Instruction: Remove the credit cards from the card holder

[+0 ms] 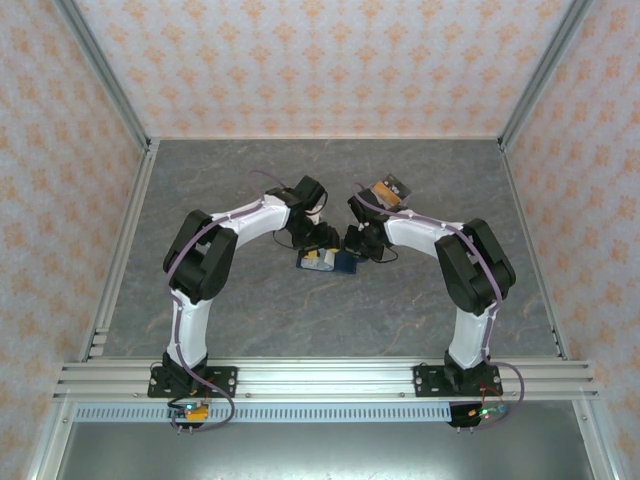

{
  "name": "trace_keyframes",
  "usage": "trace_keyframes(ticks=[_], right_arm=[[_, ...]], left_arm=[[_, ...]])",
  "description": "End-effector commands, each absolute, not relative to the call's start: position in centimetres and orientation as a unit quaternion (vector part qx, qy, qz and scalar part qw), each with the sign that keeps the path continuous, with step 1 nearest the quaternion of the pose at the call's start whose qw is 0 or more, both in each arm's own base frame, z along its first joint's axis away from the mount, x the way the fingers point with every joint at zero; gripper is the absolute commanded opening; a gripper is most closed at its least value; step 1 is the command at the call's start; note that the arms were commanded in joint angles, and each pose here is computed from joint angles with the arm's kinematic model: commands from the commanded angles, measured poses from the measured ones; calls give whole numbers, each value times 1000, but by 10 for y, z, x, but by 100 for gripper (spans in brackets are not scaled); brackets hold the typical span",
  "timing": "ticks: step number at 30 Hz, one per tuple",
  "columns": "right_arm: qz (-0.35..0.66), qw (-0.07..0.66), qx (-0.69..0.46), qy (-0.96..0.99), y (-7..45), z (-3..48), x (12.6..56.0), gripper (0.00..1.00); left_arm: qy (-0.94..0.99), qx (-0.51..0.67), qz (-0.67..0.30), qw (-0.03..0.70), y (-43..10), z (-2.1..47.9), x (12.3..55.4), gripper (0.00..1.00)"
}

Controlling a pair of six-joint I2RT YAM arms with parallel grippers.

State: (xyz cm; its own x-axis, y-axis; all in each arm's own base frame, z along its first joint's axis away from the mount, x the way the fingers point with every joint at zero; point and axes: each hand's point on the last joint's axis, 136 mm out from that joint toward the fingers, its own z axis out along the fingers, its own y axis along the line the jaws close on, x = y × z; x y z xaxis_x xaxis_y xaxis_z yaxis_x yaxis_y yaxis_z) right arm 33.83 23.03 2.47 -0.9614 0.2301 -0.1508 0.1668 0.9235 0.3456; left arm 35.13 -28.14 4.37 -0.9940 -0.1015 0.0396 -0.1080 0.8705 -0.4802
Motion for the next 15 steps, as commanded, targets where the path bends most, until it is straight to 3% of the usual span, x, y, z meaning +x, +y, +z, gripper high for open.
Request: trace_keyframes(ticks=[1, 6, 15], right_arm=[[178, 111, 93, 973, 230, 40, 343, 11], [223, 133, 79, 962, 241, 71, 344, 18], [206, 165, 94, 960, 227, 86, 345, 21]], left_arm=[[-967, 43, 251, 16, -288, 36, 348, 51], [-967, 53, 249, 19, -286, 28, 347, 41], [-947, 50, 316, 15, -309, 45, 354, 41]])
